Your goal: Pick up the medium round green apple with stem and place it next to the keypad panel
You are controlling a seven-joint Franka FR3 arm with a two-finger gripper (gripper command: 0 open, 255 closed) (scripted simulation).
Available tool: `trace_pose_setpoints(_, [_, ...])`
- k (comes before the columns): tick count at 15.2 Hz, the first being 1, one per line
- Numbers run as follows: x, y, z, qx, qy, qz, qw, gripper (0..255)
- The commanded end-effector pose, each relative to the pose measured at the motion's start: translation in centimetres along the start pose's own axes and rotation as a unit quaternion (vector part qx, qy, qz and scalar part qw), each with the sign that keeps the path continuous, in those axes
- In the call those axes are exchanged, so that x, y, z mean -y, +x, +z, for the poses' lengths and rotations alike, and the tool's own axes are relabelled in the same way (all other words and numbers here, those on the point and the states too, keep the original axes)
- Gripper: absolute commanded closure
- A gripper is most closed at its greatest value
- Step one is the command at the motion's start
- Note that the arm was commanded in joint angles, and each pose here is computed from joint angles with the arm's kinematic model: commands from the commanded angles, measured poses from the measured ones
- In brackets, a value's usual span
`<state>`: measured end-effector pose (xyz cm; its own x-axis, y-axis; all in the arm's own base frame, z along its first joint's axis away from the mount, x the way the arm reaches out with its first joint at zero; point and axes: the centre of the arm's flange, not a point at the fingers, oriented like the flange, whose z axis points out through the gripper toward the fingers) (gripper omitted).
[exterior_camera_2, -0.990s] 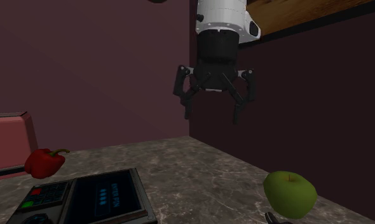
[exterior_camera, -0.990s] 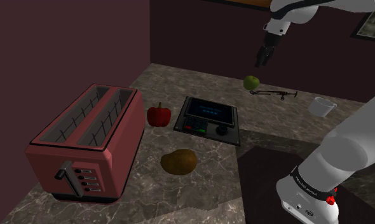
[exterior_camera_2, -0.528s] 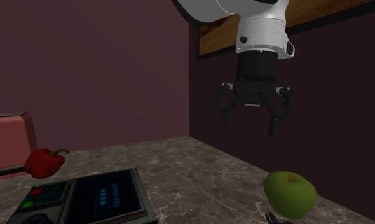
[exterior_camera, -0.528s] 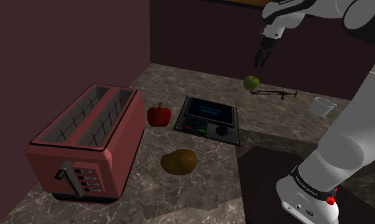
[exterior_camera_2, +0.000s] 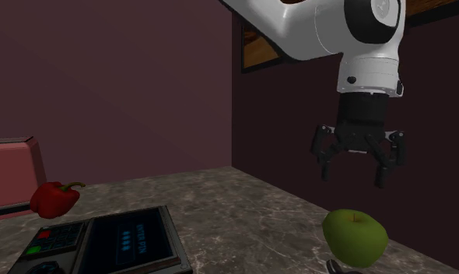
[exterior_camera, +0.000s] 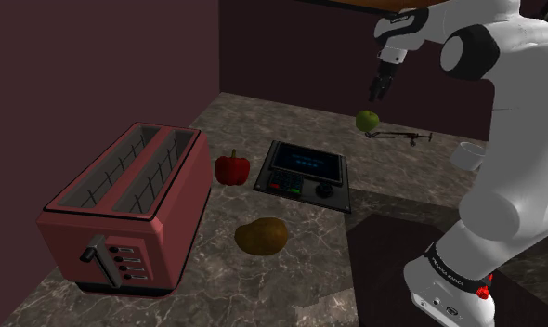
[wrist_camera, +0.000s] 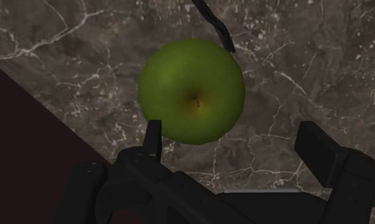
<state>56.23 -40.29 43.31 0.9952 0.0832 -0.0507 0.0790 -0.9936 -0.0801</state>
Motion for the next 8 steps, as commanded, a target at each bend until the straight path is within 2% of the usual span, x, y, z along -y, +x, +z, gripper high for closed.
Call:
trace_pose_setpoints(1, [-1.5, 0.2, 0.5, 0.002, 0.000, 0.000, 1.0000, 0])
trace_pose_setpoints(8, [-1.5, 0.2, 4.5, 0.002, 0.000, 0.000, 1.0000, 0])
